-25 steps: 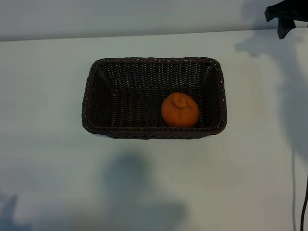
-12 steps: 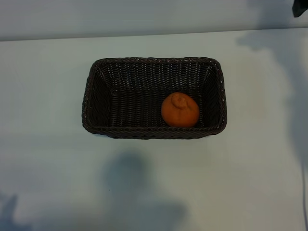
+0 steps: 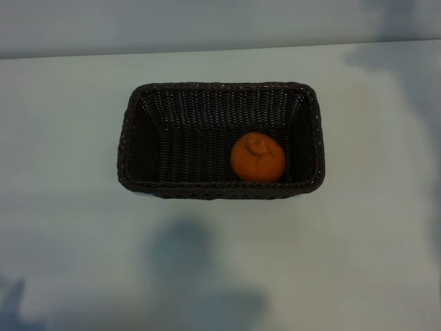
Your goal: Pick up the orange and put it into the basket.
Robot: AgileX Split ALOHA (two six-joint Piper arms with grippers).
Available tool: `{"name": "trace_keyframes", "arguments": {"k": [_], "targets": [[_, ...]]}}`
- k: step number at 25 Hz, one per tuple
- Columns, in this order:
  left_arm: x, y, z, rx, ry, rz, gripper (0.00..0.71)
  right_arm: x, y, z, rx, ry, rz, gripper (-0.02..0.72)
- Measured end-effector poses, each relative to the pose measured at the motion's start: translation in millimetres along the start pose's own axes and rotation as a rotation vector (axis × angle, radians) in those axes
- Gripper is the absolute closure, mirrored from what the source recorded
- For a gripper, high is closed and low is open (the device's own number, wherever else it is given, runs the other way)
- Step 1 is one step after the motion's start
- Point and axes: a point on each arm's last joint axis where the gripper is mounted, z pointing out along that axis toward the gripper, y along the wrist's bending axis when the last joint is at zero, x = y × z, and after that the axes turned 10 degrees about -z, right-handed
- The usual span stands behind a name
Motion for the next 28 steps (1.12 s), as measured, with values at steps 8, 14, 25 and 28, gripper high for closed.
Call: {"name": "trace_keyframes", "arguments": {"k": [8,14,25,28], "targets": [[0,0.0,0,0.0,0.0,-0.001,0.224,16,-1,-68,0.025,-0.147,0.014,0.105],[0,0.0,0,0.0,0.0,-0.002,0.224,45,2,-100,0.047,-0.189,0.015,0.105],[0,0.0,0,0.0,0.0,-0.002,0.224,116,10,-169,0.073,-0.34,0.029,0.106],[0,0.0,0,0.0,0.0,-0.002,0.224,138,13,-187,0.083,-0.4,0.036,0.106]]}}
